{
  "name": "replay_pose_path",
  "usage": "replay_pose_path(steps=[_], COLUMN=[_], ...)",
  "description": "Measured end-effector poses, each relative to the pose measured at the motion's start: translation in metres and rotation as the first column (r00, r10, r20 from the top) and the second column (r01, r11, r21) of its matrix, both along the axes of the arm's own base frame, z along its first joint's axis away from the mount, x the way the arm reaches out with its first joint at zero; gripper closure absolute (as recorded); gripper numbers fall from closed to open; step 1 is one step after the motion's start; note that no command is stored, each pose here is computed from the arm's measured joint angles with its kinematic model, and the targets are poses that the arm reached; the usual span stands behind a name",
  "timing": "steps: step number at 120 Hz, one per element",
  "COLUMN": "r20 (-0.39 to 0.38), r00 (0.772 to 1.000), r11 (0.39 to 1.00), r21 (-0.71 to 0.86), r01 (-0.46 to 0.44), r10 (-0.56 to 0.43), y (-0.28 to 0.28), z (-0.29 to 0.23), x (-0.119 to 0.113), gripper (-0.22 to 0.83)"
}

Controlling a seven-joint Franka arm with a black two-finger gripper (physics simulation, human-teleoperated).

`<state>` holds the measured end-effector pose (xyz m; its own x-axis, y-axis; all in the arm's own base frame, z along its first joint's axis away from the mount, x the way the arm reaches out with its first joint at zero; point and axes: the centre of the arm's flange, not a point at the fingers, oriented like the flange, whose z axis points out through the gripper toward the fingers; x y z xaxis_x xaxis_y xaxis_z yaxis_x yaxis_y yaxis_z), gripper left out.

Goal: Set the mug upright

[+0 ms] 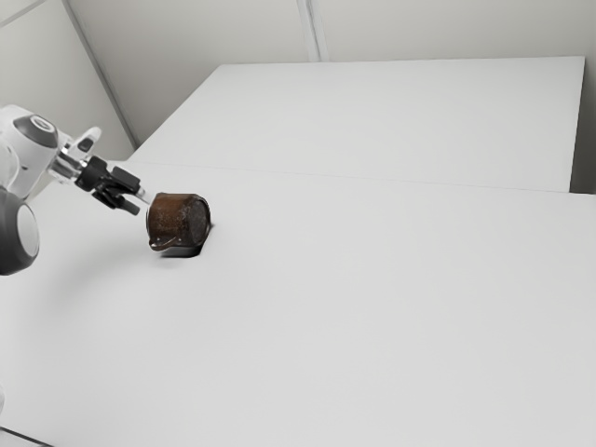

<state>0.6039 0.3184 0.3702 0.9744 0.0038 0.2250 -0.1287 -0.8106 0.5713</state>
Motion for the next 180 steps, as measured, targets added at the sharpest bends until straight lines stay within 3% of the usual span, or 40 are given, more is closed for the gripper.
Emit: replay_pose_path(steps=[38, 73, 134, 168, 180], r20=[0.036, 0.016, 0.163, 0.162, 0.154], r00=[0.997, 0.995, 0.987, 0.985, 0.987], r11=[0.998, 0.995, 0.979, 0.952, 0.945], r21=[0.009, -0.014, -0.203, -0.305, -0.327], r01=[0.065, 0.094, 0.017, 0.001, 0.0], r10=[-0.065, -0.094, 0.017, 0.05, 0.053], y=[0.004, 0.016, 0.01, -0.009, -0.013], z=[-0.006, -0.046, -0.052, -0.064, -0.065], x=[-0.003, -0.002, 0.011, 0.014, 0.014], gripper=[0.0, 0.0, 0.0, 0.0, 0.1])
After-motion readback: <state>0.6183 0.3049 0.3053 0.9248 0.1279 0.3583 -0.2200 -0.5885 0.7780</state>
